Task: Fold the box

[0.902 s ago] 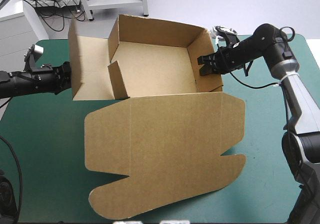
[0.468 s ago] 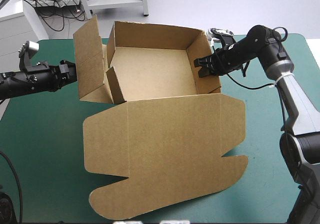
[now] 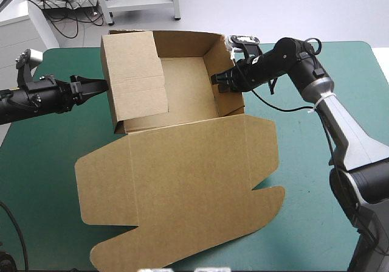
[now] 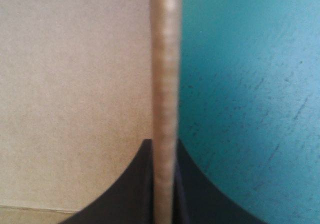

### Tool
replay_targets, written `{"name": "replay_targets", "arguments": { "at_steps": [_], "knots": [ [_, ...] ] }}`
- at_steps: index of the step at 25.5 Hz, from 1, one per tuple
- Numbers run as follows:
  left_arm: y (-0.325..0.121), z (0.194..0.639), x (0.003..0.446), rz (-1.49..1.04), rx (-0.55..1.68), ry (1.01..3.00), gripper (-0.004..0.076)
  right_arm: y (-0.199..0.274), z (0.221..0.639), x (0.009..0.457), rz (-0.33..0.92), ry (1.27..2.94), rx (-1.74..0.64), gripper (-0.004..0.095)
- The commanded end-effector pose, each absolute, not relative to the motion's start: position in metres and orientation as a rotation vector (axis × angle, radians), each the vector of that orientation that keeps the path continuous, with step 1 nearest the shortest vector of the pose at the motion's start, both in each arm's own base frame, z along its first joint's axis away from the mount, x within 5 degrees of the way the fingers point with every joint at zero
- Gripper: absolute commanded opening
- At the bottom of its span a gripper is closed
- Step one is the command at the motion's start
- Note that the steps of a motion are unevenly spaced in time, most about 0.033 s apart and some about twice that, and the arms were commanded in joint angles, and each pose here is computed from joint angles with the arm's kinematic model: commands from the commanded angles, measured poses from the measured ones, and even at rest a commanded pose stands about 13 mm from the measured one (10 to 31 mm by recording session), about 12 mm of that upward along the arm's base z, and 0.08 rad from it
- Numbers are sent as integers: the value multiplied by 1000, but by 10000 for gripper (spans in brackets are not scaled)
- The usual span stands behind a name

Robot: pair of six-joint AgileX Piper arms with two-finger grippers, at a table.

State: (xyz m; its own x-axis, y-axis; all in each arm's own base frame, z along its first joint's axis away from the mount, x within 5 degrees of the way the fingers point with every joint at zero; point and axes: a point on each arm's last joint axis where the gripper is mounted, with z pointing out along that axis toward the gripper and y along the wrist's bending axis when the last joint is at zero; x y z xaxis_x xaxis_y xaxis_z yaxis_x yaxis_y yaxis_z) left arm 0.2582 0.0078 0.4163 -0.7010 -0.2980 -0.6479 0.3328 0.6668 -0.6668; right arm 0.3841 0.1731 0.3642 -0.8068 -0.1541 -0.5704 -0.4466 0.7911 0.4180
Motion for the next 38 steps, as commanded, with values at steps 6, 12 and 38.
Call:
{"name": "replay_targets", "arguments": {
  "at_steps": [6,12,38],
  "knots": [
    [-5,445,232,-1084,119,2025,509,180,399,372,709,2319,-389,-18],
    [-10,446,227,-1072,137,2035,509,180,394,379,717,2323,-349,-18],
    [-37,395,269,-640,35,2370,444,247,387,349,500,2276,-502,-16]
  ]
}}
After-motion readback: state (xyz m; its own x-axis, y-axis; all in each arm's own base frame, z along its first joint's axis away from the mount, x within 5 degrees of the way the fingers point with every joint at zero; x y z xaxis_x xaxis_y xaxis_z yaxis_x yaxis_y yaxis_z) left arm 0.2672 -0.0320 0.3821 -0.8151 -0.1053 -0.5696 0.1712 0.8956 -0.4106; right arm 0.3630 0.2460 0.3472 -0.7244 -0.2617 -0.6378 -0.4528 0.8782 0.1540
